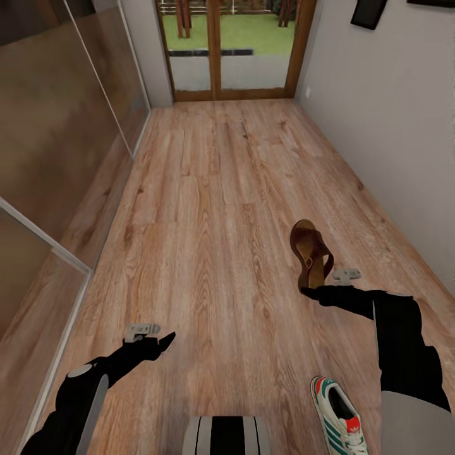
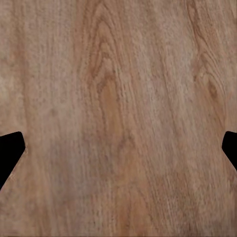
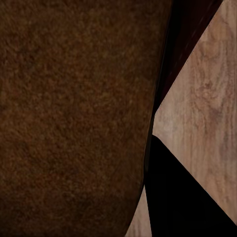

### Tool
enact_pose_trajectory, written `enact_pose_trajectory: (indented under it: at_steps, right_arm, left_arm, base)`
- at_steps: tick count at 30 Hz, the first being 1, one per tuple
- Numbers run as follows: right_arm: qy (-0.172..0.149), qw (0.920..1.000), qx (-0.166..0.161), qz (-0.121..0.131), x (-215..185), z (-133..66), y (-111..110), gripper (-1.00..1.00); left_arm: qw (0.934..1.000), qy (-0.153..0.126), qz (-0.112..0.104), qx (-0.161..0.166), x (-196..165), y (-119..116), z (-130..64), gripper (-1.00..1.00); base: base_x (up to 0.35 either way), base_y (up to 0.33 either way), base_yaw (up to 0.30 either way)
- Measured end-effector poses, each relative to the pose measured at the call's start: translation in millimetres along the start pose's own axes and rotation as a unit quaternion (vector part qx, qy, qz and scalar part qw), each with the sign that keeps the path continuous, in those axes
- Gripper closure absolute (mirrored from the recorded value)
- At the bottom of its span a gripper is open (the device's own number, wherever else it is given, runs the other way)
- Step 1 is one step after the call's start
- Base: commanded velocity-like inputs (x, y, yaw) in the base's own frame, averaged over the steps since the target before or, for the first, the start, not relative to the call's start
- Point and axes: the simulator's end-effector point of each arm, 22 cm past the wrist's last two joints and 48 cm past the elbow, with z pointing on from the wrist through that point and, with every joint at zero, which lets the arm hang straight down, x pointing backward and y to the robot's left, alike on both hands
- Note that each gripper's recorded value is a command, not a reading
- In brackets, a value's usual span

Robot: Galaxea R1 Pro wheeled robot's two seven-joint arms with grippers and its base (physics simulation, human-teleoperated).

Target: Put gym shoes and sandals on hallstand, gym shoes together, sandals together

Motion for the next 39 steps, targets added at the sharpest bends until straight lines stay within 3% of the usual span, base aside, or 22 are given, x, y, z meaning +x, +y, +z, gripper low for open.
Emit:
enact_pose_trajectory:
  at_steps: [23, 39]
  right_arm:
    - [-0.045, 0.9989, -0.002, -0.013, -41, -40.8, 15, 1.00]
    - [-0.045, 0.9989, -0.002, -0.013, -68, -64.4, 22, 1.00]
  left_arm:
    - [0.9989, -0.045, 0.011, -0.006, -41, -4, -29.8, -1.00]
    - [0.9989, -0.045, 0.011, -0.006, -69, -15, -51.6, -1.00]
  base:
    - [0.000, 0.000, 0.000]
    - [0.000, 0.000, 0.000]
